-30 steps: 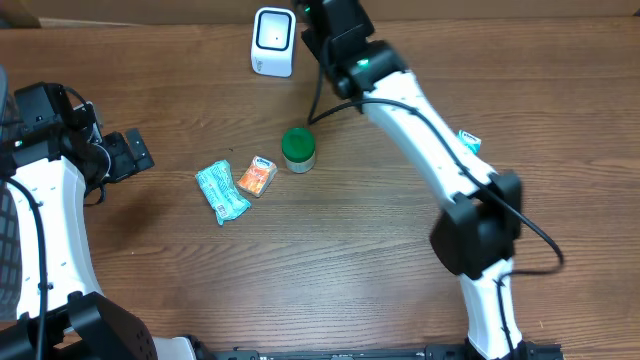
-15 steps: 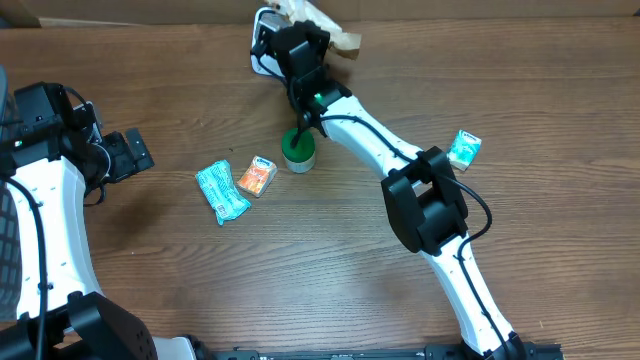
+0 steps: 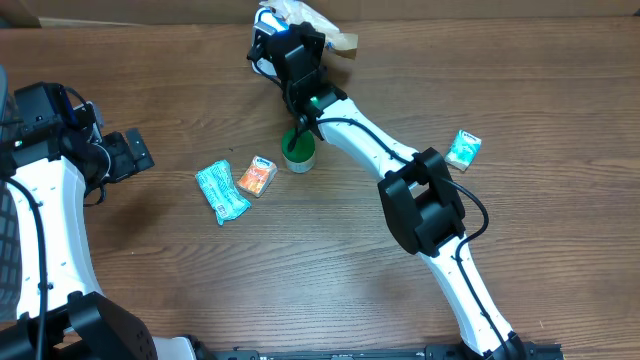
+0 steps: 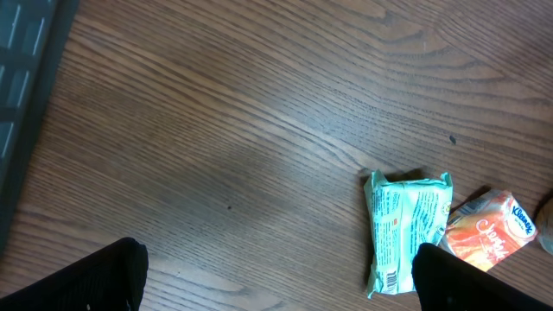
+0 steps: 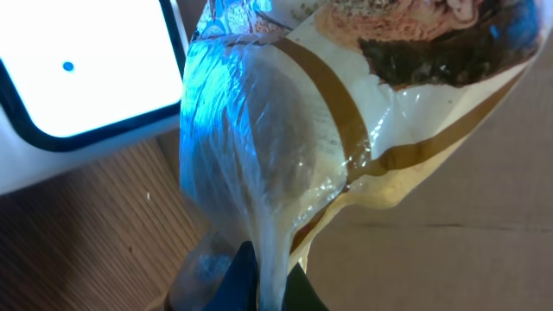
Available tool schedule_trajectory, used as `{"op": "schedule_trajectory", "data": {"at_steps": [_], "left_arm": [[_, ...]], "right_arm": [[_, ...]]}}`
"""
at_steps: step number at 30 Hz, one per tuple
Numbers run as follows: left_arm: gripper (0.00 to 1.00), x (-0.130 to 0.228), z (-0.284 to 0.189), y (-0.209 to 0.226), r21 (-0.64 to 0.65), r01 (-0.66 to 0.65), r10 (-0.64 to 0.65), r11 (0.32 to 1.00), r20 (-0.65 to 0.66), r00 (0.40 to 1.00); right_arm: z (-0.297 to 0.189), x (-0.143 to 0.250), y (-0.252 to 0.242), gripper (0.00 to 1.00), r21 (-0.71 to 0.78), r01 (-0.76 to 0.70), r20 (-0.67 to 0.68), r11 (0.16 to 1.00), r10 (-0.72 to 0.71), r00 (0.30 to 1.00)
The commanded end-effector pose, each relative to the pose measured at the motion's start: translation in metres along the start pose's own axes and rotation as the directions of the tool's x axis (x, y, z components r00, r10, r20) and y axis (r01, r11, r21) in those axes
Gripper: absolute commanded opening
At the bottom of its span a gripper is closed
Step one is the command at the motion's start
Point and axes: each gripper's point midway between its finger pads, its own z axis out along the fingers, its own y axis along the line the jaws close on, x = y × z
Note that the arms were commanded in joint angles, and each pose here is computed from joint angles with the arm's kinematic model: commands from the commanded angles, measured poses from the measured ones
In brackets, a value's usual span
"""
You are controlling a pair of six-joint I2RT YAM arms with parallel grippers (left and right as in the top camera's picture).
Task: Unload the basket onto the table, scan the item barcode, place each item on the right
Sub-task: 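Hold the PanTree bag in front of the white scanner, right gripper, then carry the PanTree bag right and set it down on the table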
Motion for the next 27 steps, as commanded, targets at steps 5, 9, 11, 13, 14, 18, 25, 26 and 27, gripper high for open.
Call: {"op": "schedule_trajectory", "data": {"at_steps": [5, 9, 11, 13, 14, 18, 25, 26, 27], "left_arm": [[1.00, -0.005, -0.003, 0.001, -0.004, -0.023, 0.023, 1.000, 0.013, 1.000], [1.00, -0.005, -0.003, 0.001, -0.004, -0.024, 0.024, 1.000, 0.013, 1.000], [1.00, -0.005, -0.003, 0.001, -0.004, -0.024, 0.024, 1.000, 0.013, 1.000], [1.00, -0.005, -0.003, 0.001, -0.004, -0.024, 0.024, 1.000, 0.013, 1.000], [1.00, -0.005, -0.003, 0.001, -0.004, -0.023, 0.023, 1.000, 0.013, 1.000], [1.00, -0.005, -0.003, 0.001, -0.004, -0.023, 0.023, 1.000, 0.013, 1.000], [1.00, -0.005, -0.003, 0.001, -0.004, -0.023, 0.023, 1.000, 0.013, 1.000], [1.00, -0.005, -0.003, 0.001, -0.004, -0.024, 0.024, 1.000, 0.013, 1.000], [1.00, -0.005, -0.003, 0.001, -0.004, -0.023, 0.023, 1.000, 0.013, 1.000]], "right_arm": [[-0.052, -0.019, -0.104, 0.04, 0.061, -0.290, 0.082, 0.955, 0.285, 0.955], [-0.104, -0.002, -0.157, 0.04, -0.010, -0.479, 0.054, 0.878, 0.479, 0.876], [-0.129, 0.006, -0.167, 0.04, -0.083, -0.576, 0.027, 0.813, 0.580, 0.814], [-0.160, 0.020, -0.174, 0.04, -0.187, -0.686, -0.036, 0.703, 0.693, 0.720], [-0.173, 0.030, -0.176, 0.04, -0.227, -0.742, -0.085, 0.630, 0.747, 0.660], [-0.205, 0.081, -0.169, 0.04, -0.290, -0.902, -0.345, 0.321, 0.844, 0.412], [-0.207, 0.175, -0.113, 0.04, -0.230, -0.970, -0.758, -0.081, 0.639, 0.126], [-0.204, 0.185, -0.107, 0.04, -0.213, -0.971, -0.779, -0.112, 0.620, 0.100], [-0.199, 0.197, -0.096, 0.04, -0.190, -0.971, -0.803, -0.148, 0.593, 0.067]]}}
